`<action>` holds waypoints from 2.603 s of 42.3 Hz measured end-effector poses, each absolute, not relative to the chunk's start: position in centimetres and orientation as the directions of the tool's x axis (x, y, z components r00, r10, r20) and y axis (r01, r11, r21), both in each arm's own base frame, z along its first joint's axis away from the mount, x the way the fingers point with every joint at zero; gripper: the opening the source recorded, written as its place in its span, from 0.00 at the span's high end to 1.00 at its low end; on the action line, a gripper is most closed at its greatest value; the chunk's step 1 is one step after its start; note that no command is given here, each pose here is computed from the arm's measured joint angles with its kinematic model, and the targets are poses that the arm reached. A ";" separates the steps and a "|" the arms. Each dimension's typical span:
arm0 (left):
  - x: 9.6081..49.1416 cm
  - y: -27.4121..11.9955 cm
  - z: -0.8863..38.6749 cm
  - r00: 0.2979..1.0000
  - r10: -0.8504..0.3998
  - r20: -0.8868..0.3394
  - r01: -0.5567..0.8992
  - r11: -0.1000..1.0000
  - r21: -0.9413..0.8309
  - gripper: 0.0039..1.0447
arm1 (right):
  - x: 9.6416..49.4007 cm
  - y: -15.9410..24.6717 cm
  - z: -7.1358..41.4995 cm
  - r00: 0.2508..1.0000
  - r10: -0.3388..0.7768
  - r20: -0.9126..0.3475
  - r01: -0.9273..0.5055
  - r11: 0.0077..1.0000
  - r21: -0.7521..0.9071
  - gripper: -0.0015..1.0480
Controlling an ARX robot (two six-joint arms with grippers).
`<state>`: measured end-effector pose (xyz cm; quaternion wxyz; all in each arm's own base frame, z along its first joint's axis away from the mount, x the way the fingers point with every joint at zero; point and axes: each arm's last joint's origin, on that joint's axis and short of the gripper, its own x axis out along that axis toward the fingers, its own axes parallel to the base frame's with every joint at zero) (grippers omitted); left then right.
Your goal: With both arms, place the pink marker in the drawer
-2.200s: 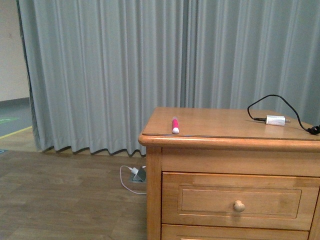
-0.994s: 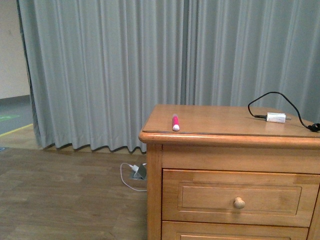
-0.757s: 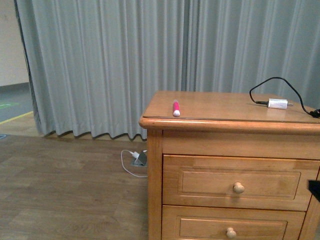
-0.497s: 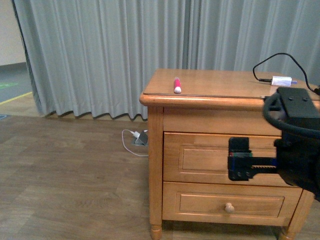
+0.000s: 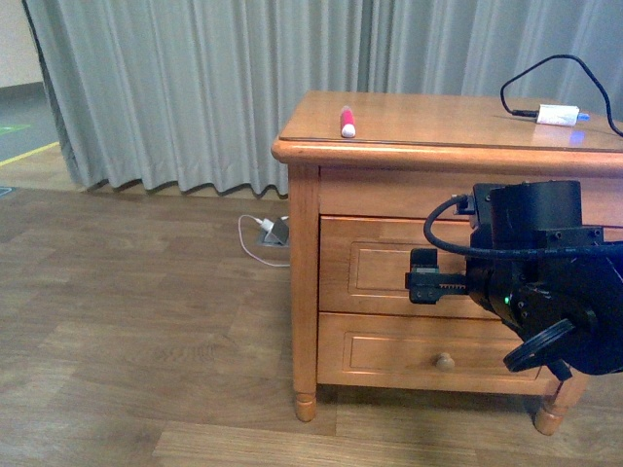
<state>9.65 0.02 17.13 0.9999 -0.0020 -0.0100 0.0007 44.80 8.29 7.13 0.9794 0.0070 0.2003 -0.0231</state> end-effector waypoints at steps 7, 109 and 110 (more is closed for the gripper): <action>9.6 0.0 17.1 1.000 0.002 0.020 -0.001 1.000 -0.004 0.06 | 45.8 7.5 6.5 0.916 -0.056 -0.397 0.063 0.998 0.005 0.08; 9.6 0.0 17.1 1.000 0.001 0.020 -0.001 1.000 -0.004 0.06 | 22.9 4.1 23.4 0.906 0.140 -0.399 -0.067 0.979 0.192 0.08; 9.6 0.0 17.1 1.000 0.002 0.020 -0.001 1.000 -0.004 0.06 | 22.8 4.2 23.5 0.909 0.141 -0.392 -0.070 0.979 0.189 0.08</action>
